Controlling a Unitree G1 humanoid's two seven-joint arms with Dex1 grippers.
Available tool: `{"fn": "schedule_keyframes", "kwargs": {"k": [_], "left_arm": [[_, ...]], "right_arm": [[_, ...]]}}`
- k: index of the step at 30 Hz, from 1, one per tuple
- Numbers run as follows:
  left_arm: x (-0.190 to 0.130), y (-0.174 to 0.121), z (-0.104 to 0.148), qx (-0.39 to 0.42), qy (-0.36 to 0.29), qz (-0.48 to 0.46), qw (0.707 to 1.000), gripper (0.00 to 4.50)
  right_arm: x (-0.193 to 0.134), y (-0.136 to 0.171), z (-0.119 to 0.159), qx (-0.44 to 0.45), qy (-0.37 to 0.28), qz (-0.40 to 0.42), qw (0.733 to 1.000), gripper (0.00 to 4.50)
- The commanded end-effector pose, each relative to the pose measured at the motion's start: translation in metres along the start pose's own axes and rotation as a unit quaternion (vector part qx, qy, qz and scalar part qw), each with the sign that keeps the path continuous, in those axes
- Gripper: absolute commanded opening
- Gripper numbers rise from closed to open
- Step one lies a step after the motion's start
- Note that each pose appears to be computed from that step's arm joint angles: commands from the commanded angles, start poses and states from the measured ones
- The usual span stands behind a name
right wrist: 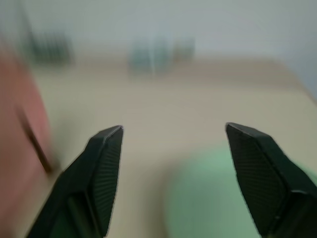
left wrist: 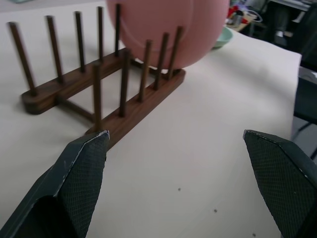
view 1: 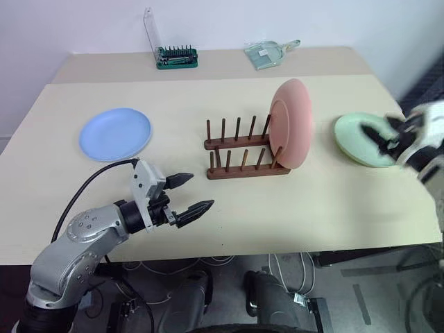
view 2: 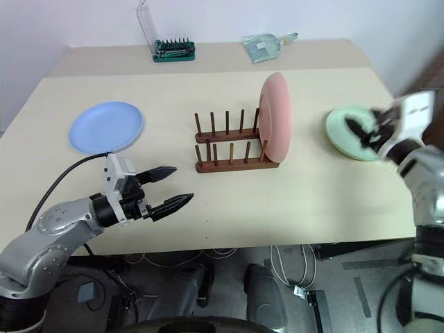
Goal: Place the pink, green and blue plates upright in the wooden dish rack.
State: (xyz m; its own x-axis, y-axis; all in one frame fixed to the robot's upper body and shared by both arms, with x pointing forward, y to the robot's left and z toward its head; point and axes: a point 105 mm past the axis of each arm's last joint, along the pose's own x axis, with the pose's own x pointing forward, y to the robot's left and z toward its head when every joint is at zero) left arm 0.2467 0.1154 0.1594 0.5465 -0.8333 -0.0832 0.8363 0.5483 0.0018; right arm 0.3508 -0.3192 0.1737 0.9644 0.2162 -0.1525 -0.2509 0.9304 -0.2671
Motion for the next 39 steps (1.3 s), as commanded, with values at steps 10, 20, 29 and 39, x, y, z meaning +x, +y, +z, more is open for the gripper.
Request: {"fn": "schedule_keyframes", "kwargs": {"k": [10,20,29,39], "left_arm": [[0.007,-0.017,0.006,0.018,-0.012,-0.048,0.999,4.5],[0.008,-0.025,0.005,0.014,-0.012,-0.061,0.998,4.5],[0.01,-0.024,0.004,0.01,-0.013,-0.064,0.998,4.5],[0.014,-0.023,0.003,0.007,-0.02,-0.063,0.998,4.5]], "right_arm": [[0.022,-0.006,-0.053,-0.209,0.117,-0.003,0.971,2.8],[0.022,-0.011,-0.034,-0.263,0.075,-0.032,0.961,0.08],[0.001,-0.013,0.143,-0.217,-0.242,-0.135,0.936,0.08],[-0.054,0.126,0.24,0.036,-0.428,0.281,0.858,0.08]]}}
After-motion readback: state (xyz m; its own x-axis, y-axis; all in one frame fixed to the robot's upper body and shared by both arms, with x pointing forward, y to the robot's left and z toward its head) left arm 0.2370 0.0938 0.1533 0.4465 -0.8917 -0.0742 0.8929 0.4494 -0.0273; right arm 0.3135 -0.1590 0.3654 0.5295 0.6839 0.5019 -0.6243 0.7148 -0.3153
